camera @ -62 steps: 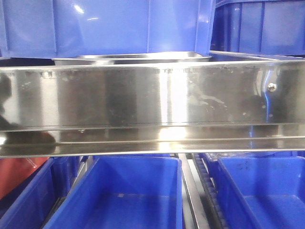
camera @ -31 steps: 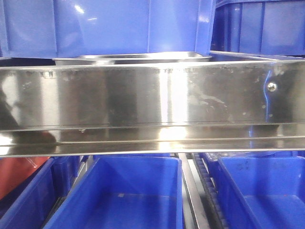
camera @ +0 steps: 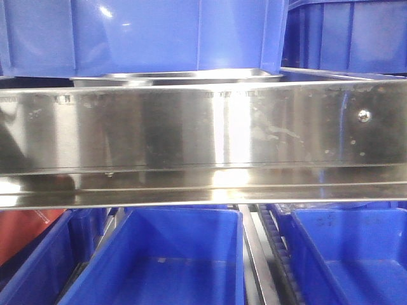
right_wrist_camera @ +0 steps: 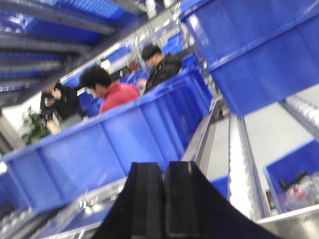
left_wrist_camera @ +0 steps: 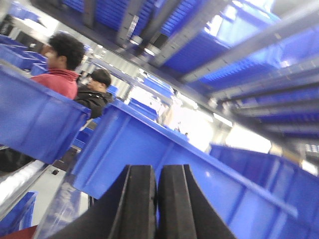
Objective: Stack silver trays without gaps
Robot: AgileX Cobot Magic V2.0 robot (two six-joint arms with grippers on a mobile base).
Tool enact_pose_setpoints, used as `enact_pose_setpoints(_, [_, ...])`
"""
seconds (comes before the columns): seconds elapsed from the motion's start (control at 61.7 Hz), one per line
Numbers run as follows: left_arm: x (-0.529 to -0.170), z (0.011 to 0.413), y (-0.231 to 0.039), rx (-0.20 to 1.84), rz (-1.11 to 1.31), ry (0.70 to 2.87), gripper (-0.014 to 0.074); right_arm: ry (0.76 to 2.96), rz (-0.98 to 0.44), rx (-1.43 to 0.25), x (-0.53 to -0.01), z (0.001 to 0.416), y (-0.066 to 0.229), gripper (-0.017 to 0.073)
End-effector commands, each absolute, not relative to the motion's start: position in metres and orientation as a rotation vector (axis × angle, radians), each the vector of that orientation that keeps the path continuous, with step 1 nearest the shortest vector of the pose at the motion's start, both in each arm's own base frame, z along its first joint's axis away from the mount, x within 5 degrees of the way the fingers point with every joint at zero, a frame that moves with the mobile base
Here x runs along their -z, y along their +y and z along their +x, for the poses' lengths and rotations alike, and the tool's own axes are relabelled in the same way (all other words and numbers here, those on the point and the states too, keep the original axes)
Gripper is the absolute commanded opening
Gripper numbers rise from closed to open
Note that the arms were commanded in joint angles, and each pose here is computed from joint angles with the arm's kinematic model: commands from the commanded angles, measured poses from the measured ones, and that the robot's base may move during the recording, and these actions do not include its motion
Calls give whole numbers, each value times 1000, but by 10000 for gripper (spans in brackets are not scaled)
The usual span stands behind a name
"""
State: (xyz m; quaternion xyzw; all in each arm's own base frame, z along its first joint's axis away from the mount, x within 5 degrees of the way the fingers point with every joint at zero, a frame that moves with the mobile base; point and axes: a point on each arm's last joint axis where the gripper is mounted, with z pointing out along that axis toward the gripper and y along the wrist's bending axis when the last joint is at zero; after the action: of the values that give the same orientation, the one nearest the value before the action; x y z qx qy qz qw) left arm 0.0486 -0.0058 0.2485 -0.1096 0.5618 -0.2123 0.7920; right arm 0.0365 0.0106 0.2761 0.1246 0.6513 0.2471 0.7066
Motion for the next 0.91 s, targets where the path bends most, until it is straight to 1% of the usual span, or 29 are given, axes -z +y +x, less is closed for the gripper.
enact_pose_setpoints(0.0, [-262,45,-8,392,-136,1233,11,1502,196,-493,-283,31,13,-78])
enact_pose_setpoints(0.081, [-278,40,-5,288,-65,1293,11,1540,123,-439,-291,25,14,-78])
enact_pose_setpoints(0.178, [-295,35,1,257,-50,1355,11,1526,107,-438,-302,19,15,-78])
enact_pose_setpoints(0.292, [-311,37,1,351,-32,1430,11,1523,90,-436,-312,13,15,-78])
enact_pose_setpoints(0.373, [-318,42,-4,444,-2,1485,11,1644,67,-428,-314,19,18,-78])
enact_pose_setpoints(0.454, [-324,49,-11,492,83,1532,11,1780,15,-401,-319,29,21,-78])
enact_pose_setpoints(0.535, [-324,59,-19,457,183,1633,2,1889,-43,-371,-326,42,23,-78])
enact_pose_setpoints(0.616, [-322,72,-30,396,293,1756,2,1980,-63,-365,-335,59,25,-78])
enact_pose_setpoints(0.729, [-322,90,-52,383,383,1854,2,2048,-113,-344,-347,81,27,-78])
enact_pose_setpoints(0.891, [-330,116,-76,344,422,1933,-10,2078,-205,-358,-361,104,34,-78])
